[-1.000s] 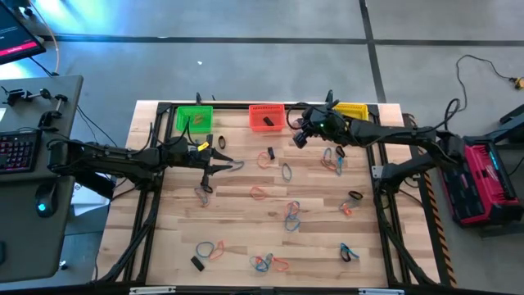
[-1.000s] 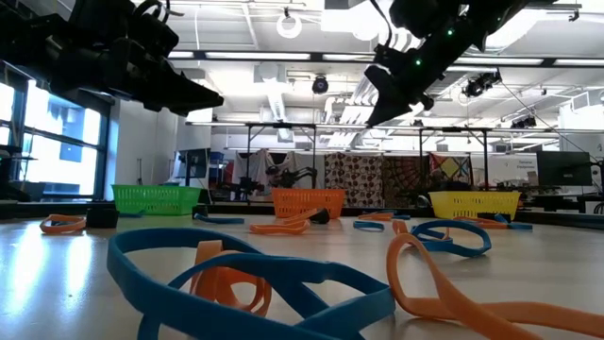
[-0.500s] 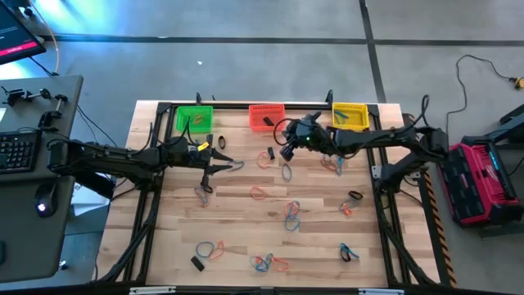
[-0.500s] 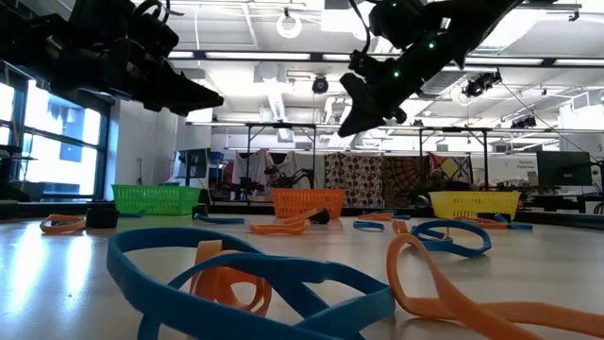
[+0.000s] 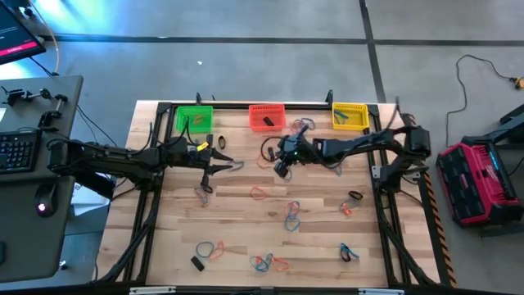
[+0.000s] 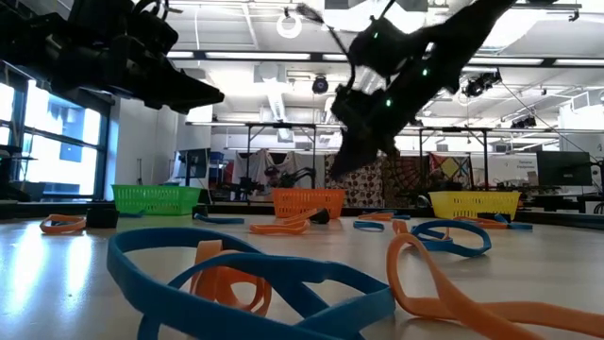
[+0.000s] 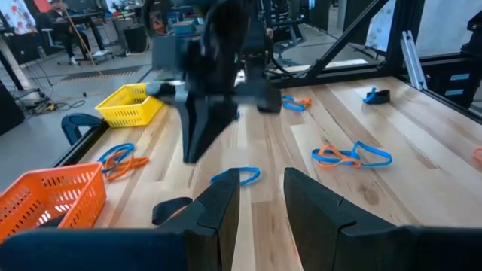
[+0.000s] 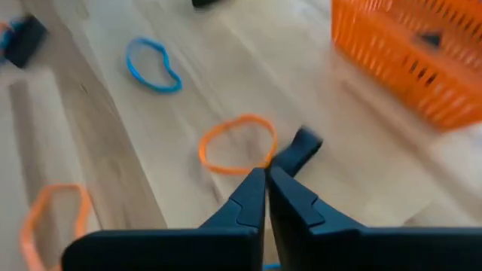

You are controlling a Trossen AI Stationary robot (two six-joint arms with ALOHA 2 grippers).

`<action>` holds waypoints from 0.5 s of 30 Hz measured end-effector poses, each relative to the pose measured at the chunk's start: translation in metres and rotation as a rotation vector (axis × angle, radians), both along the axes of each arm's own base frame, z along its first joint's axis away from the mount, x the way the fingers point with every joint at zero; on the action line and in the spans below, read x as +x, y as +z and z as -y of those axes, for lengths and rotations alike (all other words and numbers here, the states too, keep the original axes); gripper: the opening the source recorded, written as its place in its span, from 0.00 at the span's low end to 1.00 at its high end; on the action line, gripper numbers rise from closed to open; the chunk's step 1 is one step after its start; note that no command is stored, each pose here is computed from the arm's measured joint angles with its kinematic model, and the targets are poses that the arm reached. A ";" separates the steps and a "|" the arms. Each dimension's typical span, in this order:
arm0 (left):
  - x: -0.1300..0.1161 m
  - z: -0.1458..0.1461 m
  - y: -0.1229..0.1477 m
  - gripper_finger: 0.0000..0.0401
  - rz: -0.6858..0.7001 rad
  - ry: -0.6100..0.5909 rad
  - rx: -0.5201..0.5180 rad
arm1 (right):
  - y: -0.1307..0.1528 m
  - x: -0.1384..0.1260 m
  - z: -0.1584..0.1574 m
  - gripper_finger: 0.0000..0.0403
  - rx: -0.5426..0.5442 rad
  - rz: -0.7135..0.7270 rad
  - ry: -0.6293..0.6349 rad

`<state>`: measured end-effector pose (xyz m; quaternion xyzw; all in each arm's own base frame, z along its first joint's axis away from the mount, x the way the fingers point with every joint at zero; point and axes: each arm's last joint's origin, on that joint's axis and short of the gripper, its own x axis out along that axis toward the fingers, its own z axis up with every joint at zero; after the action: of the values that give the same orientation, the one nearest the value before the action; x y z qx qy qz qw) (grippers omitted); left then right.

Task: Sort rubber bands into baskets
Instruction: Put the black rubber band into the orange bin

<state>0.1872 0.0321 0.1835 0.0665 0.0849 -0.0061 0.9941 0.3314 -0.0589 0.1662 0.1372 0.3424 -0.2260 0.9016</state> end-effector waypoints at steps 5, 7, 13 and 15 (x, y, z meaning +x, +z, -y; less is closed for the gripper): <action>0.000 0.000 0.000 0.25 0.000 -0.002 0.000 | -0.028 0.008 0.000 0.13 0.021 -0.039 -0.011; 0.000 0.000 0.000 0.25 0.001 0.000 0.000 | -0.034 0.011 0.001 0.19 0.028 -0.033 -0.020; 0.000 0.000 0.001 0.25 0.005 0.003 -0.009 | -0.045 0.015 0.001 0.30 0.031 -0.031 -0.023; 0.000 0.000 0.001 0.25 0.006 0.004 -0.016 | -0.048 0.015 0.001 0.30 0.030 -0.038 -0.025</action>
<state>0.1873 0.0321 0.1840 0.0585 0.0822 -0.0047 0.9949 0.3464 -0.0603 0.1185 0.1507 0.3612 -0.2346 0.8898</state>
